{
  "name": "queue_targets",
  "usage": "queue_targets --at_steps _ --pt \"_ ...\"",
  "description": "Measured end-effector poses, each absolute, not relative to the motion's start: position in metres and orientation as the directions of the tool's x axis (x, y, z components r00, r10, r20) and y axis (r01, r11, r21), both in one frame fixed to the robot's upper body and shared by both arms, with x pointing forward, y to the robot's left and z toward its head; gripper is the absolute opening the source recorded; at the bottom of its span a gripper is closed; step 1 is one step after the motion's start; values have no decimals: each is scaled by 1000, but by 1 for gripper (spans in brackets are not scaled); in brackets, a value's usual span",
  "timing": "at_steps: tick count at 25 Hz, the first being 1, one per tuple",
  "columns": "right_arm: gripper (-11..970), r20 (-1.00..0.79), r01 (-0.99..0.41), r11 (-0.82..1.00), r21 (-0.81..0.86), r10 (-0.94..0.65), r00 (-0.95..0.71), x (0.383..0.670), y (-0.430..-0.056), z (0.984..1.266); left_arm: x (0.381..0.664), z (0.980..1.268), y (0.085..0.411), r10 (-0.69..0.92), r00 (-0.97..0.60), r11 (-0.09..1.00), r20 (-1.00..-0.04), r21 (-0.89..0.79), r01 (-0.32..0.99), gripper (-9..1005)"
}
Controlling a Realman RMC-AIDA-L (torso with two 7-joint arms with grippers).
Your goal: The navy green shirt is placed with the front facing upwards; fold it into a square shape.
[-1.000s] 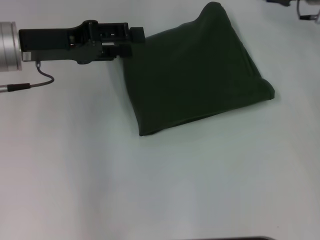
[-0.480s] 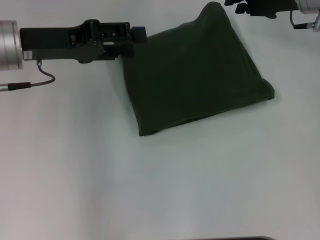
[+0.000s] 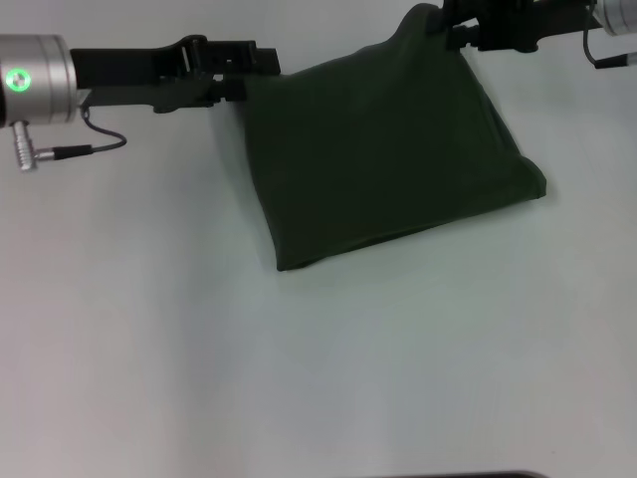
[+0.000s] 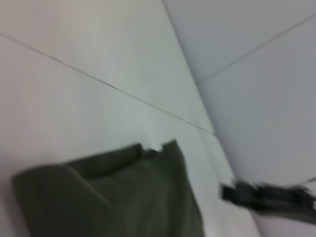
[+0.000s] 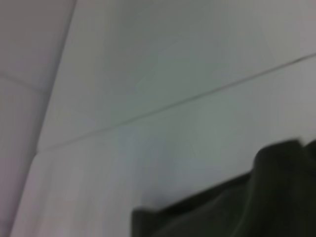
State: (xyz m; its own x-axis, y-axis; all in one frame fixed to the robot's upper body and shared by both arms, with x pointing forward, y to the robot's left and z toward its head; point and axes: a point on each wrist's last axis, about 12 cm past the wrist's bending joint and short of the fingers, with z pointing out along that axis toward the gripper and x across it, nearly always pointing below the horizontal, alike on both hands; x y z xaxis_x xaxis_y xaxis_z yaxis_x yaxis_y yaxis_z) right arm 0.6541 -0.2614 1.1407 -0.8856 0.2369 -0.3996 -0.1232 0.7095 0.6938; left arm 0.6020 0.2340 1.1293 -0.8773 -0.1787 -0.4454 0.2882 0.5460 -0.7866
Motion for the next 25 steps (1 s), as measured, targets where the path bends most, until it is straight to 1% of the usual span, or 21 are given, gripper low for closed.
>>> queue_targets --at_steps 3,8,11,13,16,25 --pt "404 -371 -151 685 713 186 -910 645 -262 1145 610 1128 231 -186 -862 591 -472 -755 286 699" --pt "406 -340 -161 664 730 148 -929 634 -265 1141 624 1123 221 -154 -834 684 -530 -666 297 702" --pt "407 -335 -164 661 733 141 -932 630 -266 1138 630 1117 213 -130 -836 718 -533 -632 292 703" --pt "407 -335 -165 661 732 139 -932 629 -267 1137 630 1117 213 -130 -836 718 -533 -632 292 704" --pt "408 -336 -165 662 731 139 -932 629 -268 1136 641 1109 201 -102 -840 773 -532 -574 269 706" --pt "406 -327 -150 663 733 150 -933 626 -273 1133 650 1105 196 -92 -825 823 -558 -509 253 741"
